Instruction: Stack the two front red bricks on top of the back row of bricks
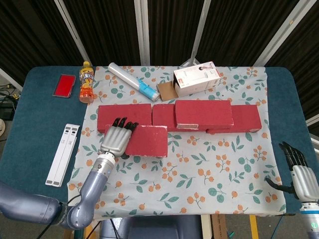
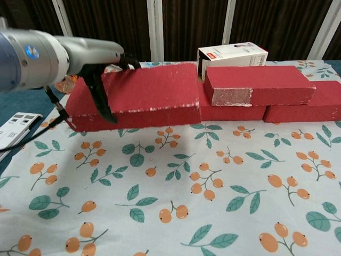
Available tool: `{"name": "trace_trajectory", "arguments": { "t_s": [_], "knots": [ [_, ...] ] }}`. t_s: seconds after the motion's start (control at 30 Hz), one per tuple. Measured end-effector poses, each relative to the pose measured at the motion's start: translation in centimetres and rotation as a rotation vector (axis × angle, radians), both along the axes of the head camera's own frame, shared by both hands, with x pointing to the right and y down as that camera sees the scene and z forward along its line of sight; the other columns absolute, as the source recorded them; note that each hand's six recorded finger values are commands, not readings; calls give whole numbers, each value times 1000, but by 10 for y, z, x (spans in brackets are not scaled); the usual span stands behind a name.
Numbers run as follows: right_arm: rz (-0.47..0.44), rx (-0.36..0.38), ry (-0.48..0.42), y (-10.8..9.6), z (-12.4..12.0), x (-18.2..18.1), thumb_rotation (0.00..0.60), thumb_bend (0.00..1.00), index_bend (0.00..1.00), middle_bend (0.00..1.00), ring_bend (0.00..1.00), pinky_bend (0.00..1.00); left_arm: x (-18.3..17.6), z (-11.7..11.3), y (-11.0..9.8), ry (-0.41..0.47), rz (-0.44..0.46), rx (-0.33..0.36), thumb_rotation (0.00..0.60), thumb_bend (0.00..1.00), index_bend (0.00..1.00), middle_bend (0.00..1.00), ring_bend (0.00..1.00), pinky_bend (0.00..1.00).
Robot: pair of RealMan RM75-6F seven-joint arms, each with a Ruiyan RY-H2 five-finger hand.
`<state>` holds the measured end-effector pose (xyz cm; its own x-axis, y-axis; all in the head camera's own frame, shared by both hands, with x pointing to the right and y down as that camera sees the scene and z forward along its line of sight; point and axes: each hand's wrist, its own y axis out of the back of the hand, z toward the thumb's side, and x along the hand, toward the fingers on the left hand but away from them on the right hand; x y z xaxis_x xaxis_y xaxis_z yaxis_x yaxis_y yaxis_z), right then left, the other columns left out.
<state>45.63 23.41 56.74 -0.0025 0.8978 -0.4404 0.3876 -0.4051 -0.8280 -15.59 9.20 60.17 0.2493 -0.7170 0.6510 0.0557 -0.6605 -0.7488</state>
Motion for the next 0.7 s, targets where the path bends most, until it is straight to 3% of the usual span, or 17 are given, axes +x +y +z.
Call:
{"name": "trace_trajectory", "arguments": {
  "t_s": [0.27,0.7],
  "knots": [
    [29,-13,36,-2,6,7,600,209,0,0,0,0,-12,-19,-50,-14,-69,26,600,87,407,378,1,20],
    [43,-37,63,-4,15,9,600,210,0,0,0,0,-5,10,-114,-89,-142,-33,600,87,395,374,0,20]
  ]
}}
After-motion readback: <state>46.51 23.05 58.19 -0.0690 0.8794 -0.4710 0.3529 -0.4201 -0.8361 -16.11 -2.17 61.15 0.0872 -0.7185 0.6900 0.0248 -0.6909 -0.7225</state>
